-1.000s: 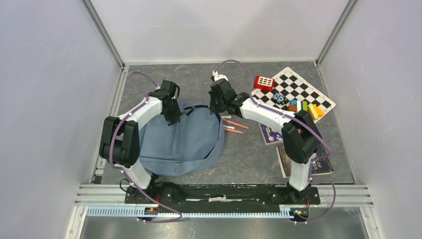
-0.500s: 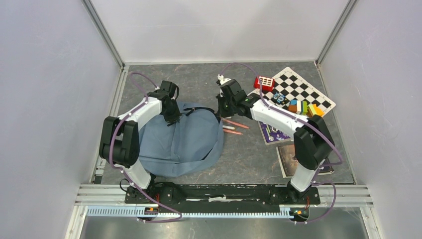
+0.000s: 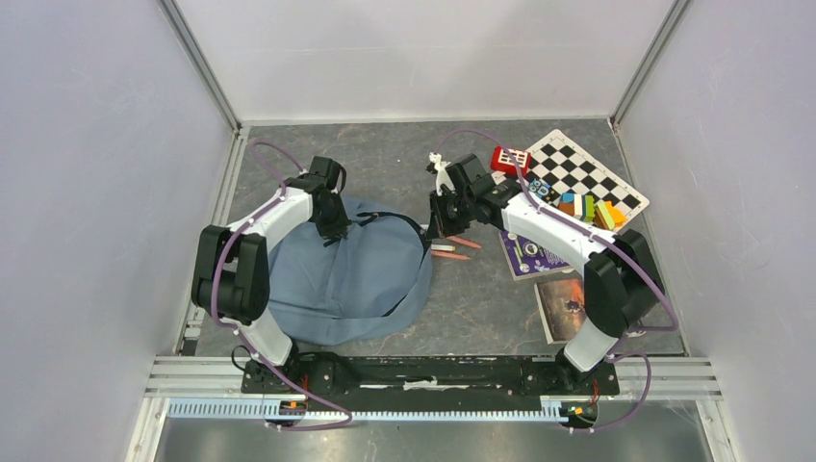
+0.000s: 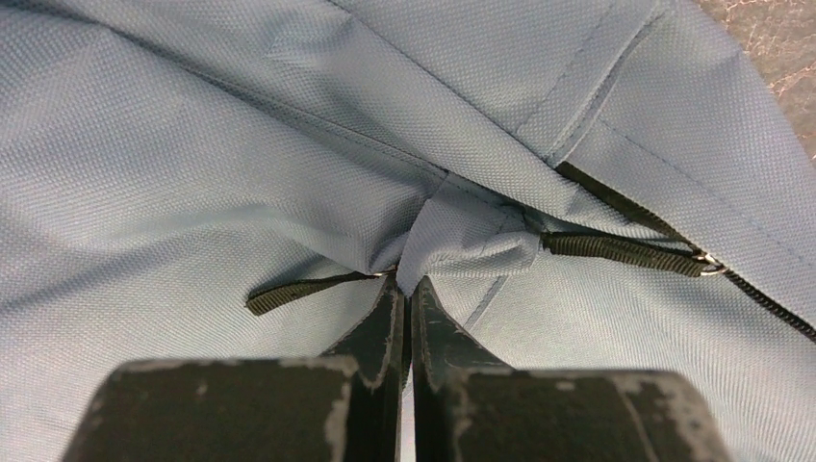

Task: Pack the student bag
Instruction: Unzip the student bag at the center of the board.

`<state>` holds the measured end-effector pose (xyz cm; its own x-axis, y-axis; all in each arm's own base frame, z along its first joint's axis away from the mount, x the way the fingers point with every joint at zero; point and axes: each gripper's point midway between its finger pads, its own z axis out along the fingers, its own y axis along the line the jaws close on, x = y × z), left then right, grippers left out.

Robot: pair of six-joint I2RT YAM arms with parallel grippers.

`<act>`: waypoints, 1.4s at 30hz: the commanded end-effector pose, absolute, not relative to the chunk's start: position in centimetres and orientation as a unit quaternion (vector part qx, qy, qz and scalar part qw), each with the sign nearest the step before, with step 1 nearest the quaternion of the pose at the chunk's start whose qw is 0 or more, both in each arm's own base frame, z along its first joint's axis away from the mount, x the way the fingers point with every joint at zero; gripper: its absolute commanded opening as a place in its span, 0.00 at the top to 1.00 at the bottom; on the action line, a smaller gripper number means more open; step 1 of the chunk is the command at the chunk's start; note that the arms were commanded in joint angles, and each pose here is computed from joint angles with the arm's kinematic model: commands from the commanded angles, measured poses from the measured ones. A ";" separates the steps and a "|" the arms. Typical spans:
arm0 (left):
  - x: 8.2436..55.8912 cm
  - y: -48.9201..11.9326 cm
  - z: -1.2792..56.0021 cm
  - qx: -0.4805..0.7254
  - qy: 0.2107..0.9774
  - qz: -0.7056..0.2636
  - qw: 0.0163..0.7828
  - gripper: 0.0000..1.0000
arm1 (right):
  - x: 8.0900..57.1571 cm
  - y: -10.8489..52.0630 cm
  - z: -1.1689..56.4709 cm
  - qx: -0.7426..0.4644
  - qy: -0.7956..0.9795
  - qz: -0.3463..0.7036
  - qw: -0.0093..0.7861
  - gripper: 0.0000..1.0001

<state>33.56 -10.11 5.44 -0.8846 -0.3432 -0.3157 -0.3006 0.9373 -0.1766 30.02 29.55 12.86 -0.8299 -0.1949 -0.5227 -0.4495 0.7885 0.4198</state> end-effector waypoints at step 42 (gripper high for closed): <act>32.1 -25.0 14.7 -0.151 0.935 -0.255 0.195 0.02 | 25.2 31.4 16.4 -0.255 0.876 0.380 0.152 1.00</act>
<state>31.97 -22.39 14.49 -0.8759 -0.3118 -0.3683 -0.1371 0.8926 -0.4296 23.96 30.25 14.03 -0.8429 -0.3718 -0.3888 -0.5376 0.6092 0.5830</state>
